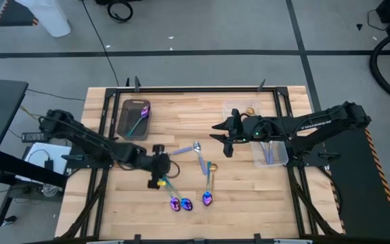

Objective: Sort silverware by color (type)
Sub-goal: Put the blue spoon into the black bin

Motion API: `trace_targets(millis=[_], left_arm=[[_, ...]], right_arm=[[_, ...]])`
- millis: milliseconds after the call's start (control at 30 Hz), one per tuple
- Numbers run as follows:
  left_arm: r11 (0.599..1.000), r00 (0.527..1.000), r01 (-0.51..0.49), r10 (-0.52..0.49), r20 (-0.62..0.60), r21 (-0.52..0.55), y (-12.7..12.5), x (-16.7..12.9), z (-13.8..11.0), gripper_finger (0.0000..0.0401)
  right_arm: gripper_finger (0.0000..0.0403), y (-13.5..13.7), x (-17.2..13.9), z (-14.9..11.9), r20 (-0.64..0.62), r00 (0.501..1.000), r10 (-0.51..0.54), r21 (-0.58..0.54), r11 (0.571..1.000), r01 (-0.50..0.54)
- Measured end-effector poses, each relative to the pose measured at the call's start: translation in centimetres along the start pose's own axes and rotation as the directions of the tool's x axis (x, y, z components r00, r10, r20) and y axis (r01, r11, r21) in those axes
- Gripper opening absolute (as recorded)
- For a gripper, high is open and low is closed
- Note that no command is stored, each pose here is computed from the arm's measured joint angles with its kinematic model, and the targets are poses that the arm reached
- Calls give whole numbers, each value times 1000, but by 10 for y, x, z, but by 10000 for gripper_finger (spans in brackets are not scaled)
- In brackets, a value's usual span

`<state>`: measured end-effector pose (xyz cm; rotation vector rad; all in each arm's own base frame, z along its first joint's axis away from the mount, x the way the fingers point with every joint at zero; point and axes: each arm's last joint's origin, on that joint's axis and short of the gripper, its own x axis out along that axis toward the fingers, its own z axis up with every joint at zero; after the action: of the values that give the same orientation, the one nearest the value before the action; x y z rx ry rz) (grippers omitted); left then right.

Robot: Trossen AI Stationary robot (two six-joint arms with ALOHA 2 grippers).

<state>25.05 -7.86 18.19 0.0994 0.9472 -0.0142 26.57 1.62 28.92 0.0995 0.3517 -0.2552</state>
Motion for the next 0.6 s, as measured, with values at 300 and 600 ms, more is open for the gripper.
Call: trace_targets(millis=[300,600], left_arm=[[996,996,86,-86,3,36,-27,27,-3,144],[974,973,208,-216,86,93,-39,34,5,142]], right_arm=[[168,0,0,1,7,1000,1,2,1000,-1],[168,0,0,0,3,1000,1,1,1000,-1]])
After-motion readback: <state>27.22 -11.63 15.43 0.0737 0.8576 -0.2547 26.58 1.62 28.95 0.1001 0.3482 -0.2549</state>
